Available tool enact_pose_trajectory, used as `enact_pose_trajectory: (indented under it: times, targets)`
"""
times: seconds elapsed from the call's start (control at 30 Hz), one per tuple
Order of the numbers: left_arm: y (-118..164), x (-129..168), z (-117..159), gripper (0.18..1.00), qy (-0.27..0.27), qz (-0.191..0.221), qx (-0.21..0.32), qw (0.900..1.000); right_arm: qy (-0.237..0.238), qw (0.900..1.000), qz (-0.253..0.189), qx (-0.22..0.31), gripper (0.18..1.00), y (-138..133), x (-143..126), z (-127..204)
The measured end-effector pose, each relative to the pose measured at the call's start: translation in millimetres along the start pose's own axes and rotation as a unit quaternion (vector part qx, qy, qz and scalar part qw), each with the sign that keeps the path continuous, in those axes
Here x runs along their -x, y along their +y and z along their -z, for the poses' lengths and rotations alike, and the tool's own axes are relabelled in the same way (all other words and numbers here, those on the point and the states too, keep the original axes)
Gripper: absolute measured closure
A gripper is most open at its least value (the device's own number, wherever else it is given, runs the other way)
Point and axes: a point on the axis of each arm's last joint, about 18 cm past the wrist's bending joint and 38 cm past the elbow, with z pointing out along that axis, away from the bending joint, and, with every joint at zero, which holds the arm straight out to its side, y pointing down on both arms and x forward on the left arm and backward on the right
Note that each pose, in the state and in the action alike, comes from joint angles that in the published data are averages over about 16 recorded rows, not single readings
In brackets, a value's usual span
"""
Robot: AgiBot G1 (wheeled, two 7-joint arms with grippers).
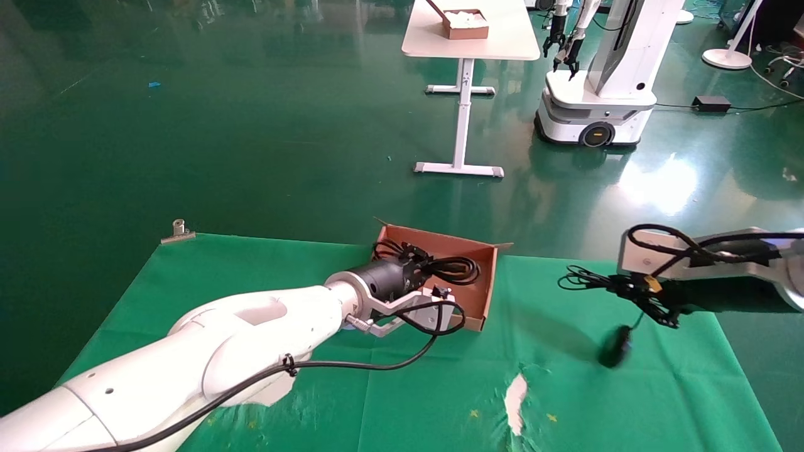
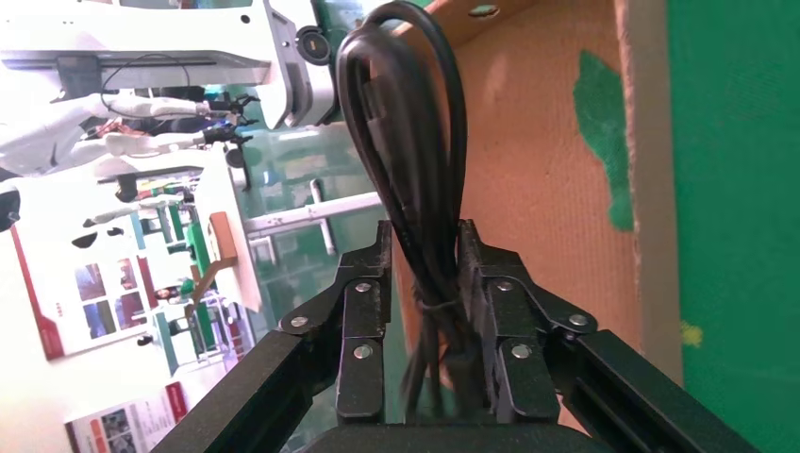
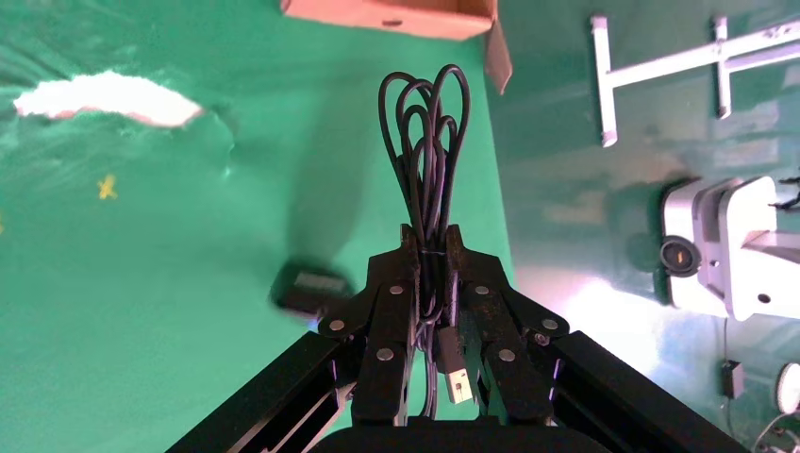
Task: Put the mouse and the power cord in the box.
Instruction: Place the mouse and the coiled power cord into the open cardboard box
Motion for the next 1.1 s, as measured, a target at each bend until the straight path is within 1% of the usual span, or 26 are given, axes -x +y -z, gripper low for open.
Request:
enact_pose_trajectory:
  times: [0.23, 0.4, 0.5, 0.6, 0.77, 0.87, 1.0, 1.1]
  targets:
    - [5, 3, -1, 0.793, -0.005, 0.008, 0.005, 0.9999, 0.002, 1.000, 0.016, -0.014, 0.953, -16, -4, -3]
    - [25, 11, 2, 0.711, -0.020, 0.028, 0.028, 0.9990, 0.006, 0.999, 0.034, -0.024, 0.953, -29, -8, -3]
    - [46, 18, 6, 0.650, -0.035, 0.040, 0.052, 0.9973, 0.011, 0.998, 0.047, -0.030, 0.953, -39, -11, -4]
    - [76, 26, 16, 0.592, -0.054, 0.054, 0.081, 0.9938, 0.016, 0.997, 0.061, -0.038, 0.953, -49, -13, -4]
    - [132, 37, 43, 0.477, -0.084, 0.072, 0.132, 0.9850, 0.026, 0.994, 0.086, -0.055, 0.954, -73, -19, -7]
    - [158, 40, 62, 0.417, -0.097, 0.075, 0.153, 0.9806, 0.033, 0.992, 0.100, -0.069, 0.954, -90, -22, -11]
    - [182, 42, 85, 0.340, -0.108, 0.081, 0.166, 0.9769, 0.040, 0.988, 0.117, -0.091, 0.954, -118, -26, -21]
    - [191, 41, 99, 0.296, -0.112, 0.083, 0.166, 0.9762, 0.045, 0.985, 0.128, -0.108, 0.954, -140, -29, -32]
